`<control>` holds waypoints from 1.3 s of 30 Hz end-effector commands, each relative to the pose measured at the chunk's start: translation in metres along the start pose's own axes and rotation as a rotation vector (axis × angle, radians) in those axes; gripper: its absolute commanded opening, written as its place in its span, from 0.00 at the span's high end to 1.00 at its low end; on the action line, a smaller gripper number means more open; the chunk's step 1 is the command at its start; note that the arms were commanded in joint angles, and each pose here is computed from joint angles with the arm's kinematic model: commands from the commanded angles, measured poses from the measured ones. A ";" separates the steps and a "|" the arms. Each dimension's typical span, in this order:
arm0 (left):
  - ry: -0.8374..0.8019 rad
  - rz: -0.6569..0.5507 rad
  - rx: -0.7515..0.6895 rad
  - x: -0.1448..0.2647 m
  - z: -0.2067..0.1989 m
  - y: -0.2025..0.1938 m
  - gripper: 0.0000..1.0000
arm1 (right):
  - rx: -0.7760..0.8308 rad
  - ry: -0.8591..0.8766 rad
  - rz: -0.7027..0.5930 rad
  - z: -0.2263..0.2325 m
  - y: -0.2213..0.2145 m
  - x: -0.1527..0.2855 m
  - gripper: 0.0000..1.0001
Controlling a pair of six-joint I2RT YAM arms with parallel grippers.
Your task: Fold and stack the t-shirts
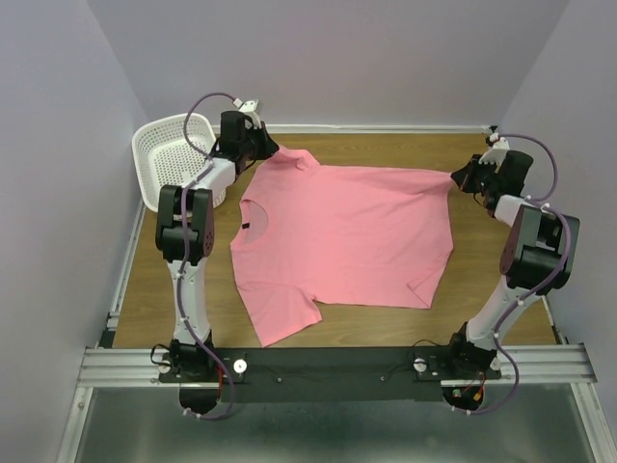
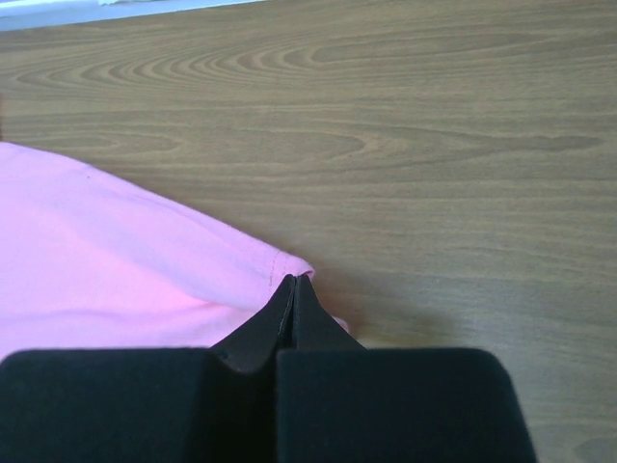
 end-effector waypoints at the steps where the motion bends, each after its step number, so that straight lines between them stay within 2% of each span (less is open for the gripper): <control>1: -0.118 -0.119 -0.095 0.036 -0.039 0.036 1.00 | 0.004 0.049 -0.036 0.005 0.004 0.011 1.00; 8: -0.137 -0.130 -0.110 0.062 -0.044 0.028 1.00 | 0.004 0.093 -0.030 0.014 -0.002 0.017 0.99; 24: -0.145 -0.158 -0.109 0.112 -0.051 0.020 1.00 | -0.006 0.061 -0.032 0.003 -0.004 0.034 0.99; 39: -0.111 -0.170 -0.108 0.135 -0.041 0.019 1.00 | -0.020 0.058 -0.021 -0.004 -0.006 0.034 1.00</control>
Point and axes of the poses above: each gripper's point midway between its finger pads, its own x axis back along the fingers, its own z axis along the line the jaws close on, y = z × x, the point moved 6 cm from there along x, back along the fingers, and after that the axes turned 14 degrees about x, right-handed, at the moved point
